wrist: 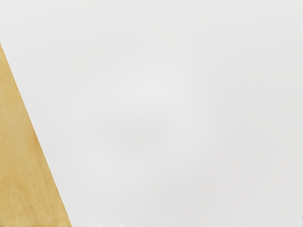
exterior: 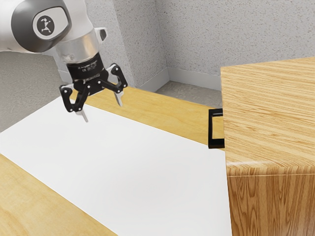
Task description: Pull the drawer handle with one arm to open the drawer
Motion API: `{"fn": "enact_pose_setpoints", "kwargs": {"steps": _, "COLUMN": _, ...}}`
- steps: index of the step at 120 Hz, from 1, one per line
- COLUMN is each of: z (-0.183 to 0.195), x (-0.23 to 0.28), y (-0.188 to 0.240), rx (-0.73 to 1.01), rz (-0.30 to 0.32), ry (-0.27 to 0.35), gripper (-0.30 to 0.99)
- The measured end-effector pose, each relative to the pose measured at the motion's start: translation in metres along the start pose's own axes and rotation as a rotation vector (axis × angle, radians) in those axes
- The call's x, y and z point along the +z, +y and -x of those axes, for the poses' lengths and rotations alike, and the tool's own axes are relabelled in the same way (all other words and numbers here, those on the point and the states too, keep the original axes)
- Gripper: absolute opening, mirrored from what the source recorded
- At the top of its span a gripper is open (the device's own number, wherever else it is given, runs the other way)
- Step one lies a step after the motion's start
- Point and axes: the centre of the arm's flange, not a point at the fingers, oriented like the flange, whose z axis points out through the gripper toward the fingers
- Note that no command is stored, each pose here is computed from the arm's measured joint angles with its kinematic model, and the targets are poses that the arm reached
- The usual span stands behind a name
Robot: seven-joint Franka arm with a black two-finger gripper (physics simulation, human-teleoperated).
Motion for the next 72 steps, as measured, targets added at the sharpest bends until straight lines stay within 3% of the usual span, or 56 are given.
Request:
{"fn": "enact_pose_setpoints", "kwargs": {"steps": 22, "z": 0.000, "x": -0.006, "y": -0.002, "rx": -0.082, "rz": 0.013, "ry": 0.002, "gripper": 0.69}}
{"fn": "enact_pose_setpoints", "kwargs": {"steps": 30, "z": 0.003, "x": -0.042, "y": -0.008, "rx": -0.115, "rz": 0.076, "ry": 0.045, "gripper": 0.69}}
{"fn": "enact_pose_setpoints", "kwargs": {"steps": 42, "z": 0.026, "x": -0.106, "y": -0.012, "rx": -0.114, "rz": 0.221, "ry": 0.089, "gripper": 0.69}}
{"fn": "enact_pose_setpoints", "kwargs": {"steps": 52, "z": 0.043, "x": -0.120, "y": -0.004, "rx": -0.091, "rz": 0.302, "ry": 0.054, "gripper": 0.69}}
{"fn": "enact_pose_setpoints", "kwargs": {"steps": 72, "z": 0.064, "x": -0.129, "y": 0.016, "rx": -0.017, "rz": 0.459, "ry": -0.090, "gripper": 0.69}}
